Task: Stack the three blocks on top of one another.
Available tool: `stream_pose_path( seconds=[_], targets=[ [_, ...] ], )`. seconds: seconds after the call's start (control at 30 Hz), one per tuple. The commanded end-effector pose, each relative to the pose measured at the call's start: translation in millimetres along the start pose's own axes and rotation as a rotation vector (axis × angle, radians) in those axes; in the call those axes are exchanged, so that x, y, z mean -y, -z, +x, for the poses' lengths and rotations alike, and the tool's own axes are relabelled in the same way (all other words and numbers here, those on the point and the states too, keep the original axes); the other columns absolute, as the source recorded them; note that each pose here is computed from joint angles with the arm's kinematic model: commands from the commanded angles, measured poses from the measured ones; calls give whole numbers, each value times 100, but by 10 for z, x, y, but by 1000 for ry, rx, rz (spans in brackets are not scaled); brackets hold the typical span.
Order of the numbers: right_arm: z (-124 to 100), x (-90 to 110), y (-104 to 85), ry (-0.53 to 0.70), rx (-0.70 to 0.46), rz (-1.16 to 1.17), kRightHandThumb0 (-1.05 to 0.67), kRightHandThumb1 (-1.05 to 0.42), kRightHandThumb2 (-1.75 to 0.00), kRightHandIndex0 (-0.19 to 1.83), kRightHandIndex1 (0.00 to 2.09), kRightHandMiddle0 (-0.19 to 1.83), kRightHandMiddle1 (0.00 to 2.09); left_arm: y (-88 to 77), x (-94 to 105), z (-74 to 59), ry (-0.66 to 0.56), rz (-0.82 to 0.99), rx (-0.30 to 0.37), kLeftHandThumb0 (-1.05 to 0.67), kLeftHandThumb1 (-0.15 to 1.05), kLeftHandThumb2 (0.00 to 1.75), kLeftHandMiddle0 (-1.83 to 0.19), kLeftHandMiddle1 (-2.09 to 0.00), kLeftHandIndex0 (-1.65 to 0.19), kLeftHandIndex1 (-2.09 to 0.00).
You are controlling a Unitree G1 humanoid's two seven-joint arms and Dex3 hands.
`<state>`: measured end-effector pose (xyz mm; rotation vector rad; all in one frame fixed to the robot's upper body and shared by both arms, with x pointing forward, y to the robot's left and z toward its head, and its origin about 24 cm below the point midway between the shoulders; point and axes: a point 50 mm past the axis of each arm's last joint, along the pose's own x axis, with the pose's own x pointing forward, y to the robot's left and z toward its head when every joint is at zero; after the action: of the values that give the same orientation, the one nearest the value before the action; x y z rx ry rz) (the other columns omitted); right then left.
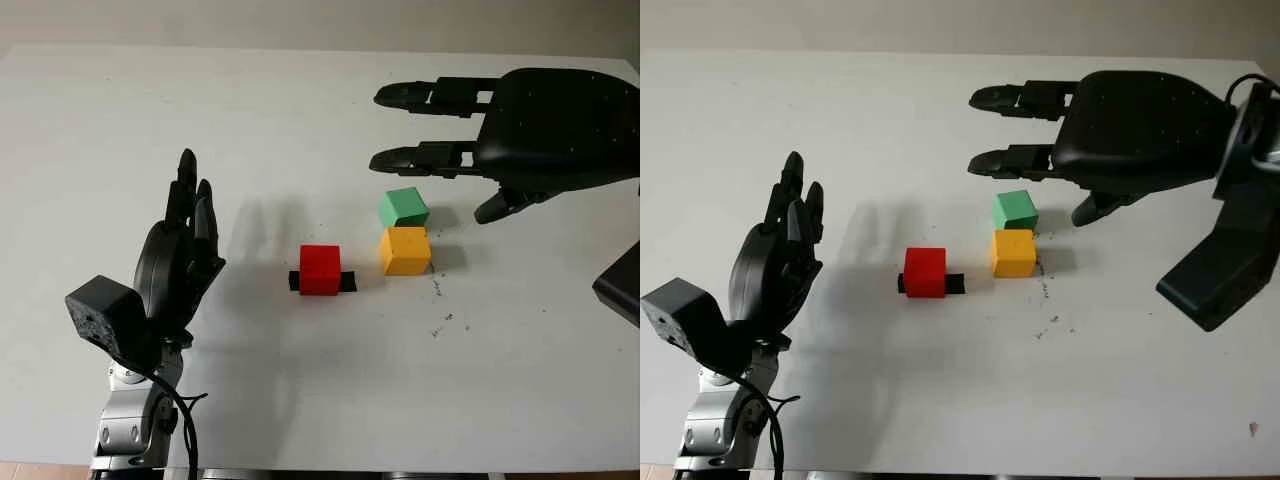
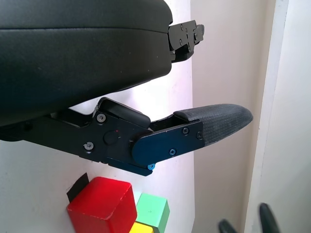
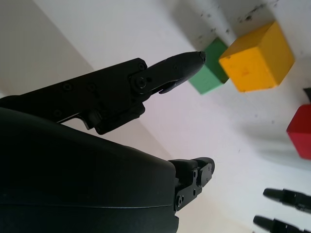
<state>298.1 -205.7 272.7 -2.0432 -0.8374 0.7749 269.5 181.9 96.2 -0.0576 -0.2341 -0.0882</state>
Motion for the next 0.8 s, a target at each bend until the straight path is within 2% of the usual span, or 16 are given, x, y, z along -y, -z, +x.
stream_pose_path(
  seconds=[0.0, 0.4, 0.6, 0.77],
  targets=[
    [40, -60, -30, -13, 12, 26, -51, -95, -5, -6, 5, 23, 12, -13, -1, 8, 0, 2, 8, -78, 105, 70, 15, -5, 16, -6],
    [191, -280, -88, -43, 47, 63, -52, -91, -5, -8, 5, 25, 11, -15, -18, -6, 5, 2, 7, -77, 105, 71, 16, -5, 17, -5],
    [223, -304, -89, -92, 46, 69, -56, -88, -4, -12, 4, 24, 10, -13, -22, -1, 3, 5, 6, -78, 105, 71, 15, -6, 15, -6],
    [269, -350, -118, -78, 59, 80, -56, -88, -5, -10, 5, 25, 10, -16, -22, -8, 0, -4, 5, -78, 105, 70, 15, -5, 16, -5]
  ],
)
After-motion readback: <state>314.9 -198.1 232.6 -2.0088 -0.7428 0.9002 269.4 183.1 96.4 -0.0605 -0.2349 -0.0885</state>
